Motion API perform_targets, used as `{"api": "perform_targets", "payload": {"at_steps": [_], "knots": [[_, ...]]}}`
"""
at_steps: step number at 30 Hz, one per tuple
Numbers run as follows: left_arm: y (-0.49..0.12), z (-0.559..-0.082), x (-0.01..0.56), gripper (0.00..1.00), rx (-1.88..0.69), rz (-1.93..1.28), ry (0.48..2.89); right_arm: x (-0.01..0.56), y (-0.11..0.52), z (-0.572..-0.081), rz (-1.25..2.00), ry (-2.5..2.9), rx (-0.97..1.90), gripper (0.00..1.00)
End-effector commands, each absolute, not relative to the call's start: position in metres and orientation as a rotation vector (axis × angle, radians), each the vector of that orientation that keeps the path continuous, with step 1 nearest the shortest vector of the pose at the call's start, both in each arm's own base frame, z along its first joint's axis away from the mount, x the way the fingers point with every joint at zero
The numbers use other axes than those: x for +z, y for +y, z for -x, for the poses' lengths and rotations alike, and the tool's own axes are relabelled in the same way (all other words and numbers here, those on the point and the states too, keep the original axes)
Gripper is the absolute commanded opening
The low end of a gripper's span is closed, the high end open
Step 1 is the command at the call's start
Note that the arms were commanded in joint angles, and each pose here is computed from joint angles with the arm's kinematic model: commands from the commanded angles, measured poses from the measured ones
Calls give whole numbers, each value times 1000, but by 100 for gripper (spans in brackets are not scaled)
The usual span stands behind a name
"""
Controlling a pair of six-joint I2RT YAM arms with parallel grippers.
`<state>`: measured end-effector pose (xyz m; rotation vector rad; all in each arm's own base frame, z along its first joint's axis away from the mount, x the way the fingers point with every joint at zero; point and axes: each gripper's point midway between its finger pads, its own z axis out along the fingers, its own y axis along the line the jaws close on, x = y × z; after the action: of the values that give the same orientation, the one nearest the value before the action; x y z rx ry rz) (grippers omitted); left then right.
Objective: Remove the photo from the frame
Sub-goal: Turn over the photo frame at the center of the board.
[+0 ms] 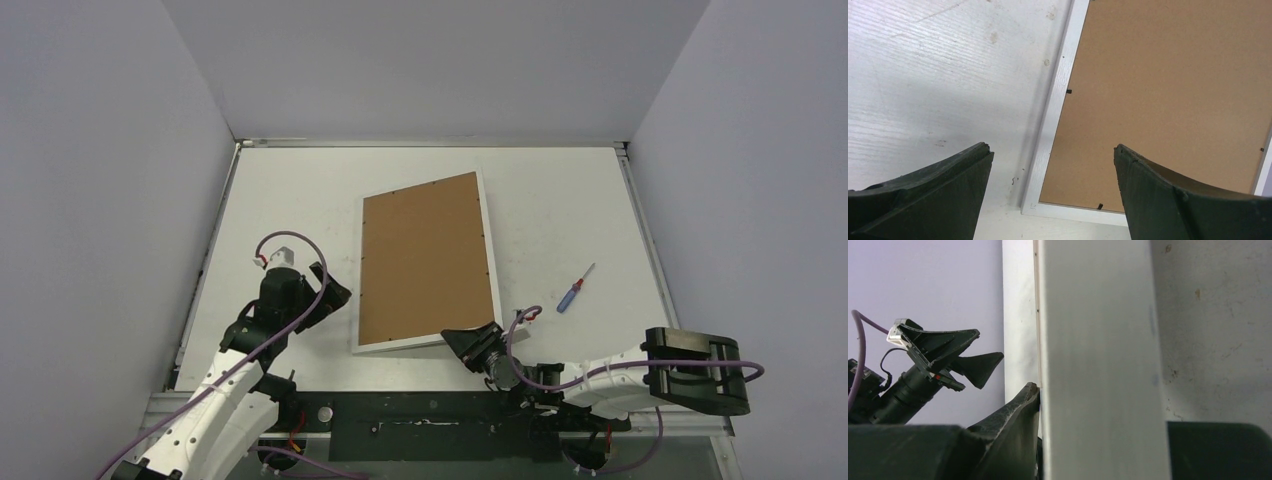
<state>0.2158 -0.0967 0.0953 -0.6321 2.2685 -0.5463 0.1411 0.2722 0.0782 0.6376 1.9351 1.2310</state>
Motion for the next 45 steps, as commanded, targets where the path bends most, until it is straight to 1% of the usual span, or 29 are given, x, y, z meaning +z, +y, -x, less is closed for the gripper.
{"api": "perform_targets", "payload": {"at_steps": [1, 3, 7, 16, 23, 29, 31, 36, 38, 45], "knots": [[-92, -217, 94, 90, -526, 626, 2252, 59, 269, -139, -639, 1988, 1155, 2], [-93, -217, 93, 90, -531, 621, 2250, 53, 269, -136, -648, 2013, 1150, 4], [-95, -219, 98, 90, -544, 604, 2244, 41, 269, -131, -663, 2061, 1135, 12], [-103, -220, 97, 90, -602, 584, 2238, 29, 266, -129, -693, 2079, 1120, 15], [-109, -222, 104, 90, -631, 554, 2241, 26, 265, -127, -686, 2087, 1103, 22], [-110, -224, 96, 90, -640, 602, 2250, 25, 260, -123, -689, 2081, 1072, 35], [-113, -225, 96, 90, -662, 606, 2245, 25, 257, -123, -692, 2074, 1061, 38], [-113, -225, 95, 90, -663, 607, 2248, 28, 255, -120, -690, 2070, 1059, 40], [-113, -224, 95, 90, -658, 608, 2251, 28, 254, -120, -695, 2071, 1061, 45], [-112, -225, 96, 90, -652, 604, 2251, 35, 251, -115, -697, 2052, 1079, 53]]}}
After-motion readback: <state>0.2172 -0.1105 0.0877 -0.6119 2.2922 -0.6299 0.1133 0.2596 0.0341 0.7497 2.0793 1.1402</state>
